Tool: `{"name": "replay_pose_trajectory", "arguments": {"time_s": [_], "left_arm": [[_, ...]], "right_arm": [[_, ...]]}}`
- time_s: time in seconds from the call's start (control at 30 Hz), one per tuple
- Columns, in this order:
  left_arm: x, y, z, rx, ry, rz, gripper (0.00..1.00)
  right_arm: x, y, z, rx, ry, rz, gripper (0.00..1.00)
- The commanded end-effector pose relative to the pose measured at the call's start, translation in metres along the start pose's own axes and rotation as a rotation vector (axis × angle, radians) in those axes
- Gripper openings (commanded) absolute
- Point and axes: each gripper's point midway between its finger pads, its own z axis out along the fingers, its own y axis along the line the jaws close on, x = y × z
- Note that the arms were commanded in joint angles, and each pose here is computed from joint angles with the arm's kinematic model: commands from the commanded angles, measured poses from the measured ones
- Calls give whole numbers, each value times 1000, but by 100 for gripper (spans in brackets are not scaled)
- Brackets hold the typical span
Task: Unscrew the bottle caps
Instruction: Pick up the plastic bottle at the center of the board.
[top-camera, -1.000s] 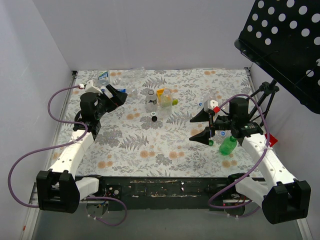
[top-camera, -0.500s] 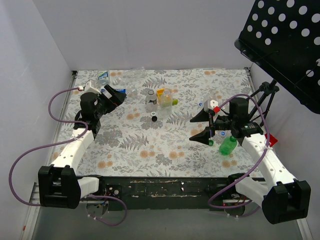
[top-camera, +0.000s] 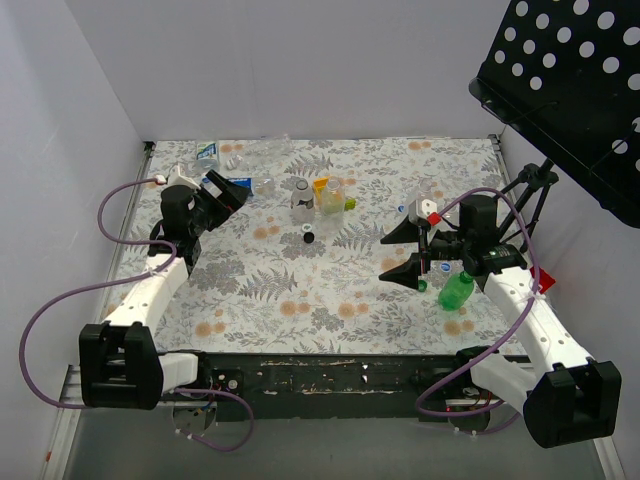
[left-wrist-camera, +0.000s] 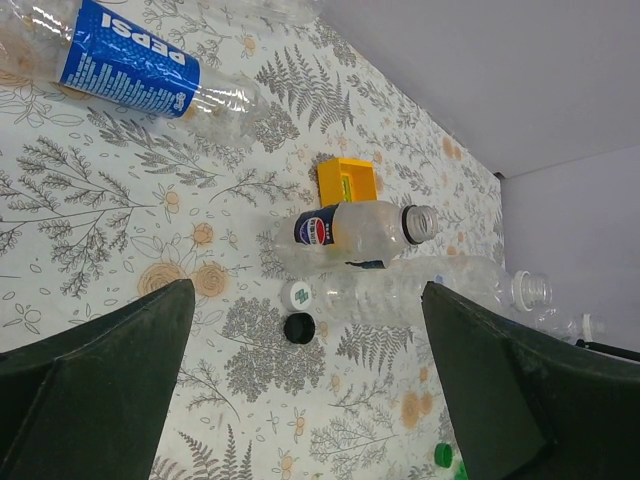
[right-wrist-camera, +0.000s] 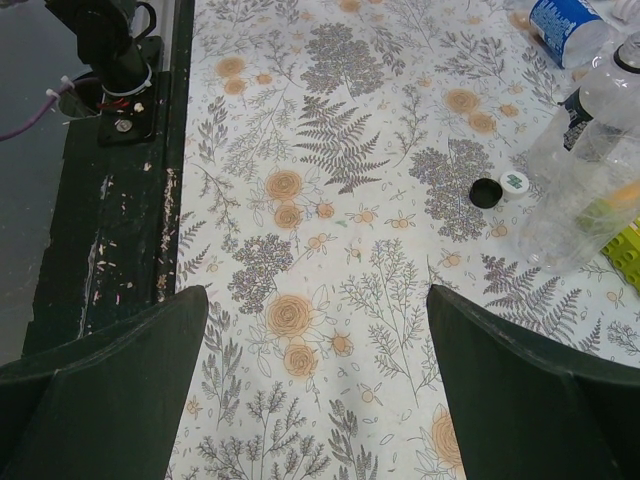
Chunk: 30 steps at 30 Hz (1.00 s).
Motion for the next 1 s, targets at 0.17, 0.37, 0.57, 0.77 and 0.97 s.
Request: {"name": "replay_pose_trajectory", "arguments": {"time_s": [0.17, 0.37, 0.57, 0.77, 0.97], "left_arm": [[-3, 3, 5, 1, -5, -30, 98], [-4, 6, 9, -15, 2, -53, 98], [-8, 8, 14, -29, -3, -86, 98], [-12, 13, 21, -50, -4, -123, 98], [-23, 26, 42, -142, 4, -222, 98]], "right_arm": [[-7, -1, -1, -5, -16, -25, 98], [-6, -2, -1, -2, -15, -25, 98], [-6, -2, -1, -2, -16, -25, 98], [-7, -2, -1, -2, -17, -23, 98], [-8, -2, -1, -7, -21, -23, 98]]}}
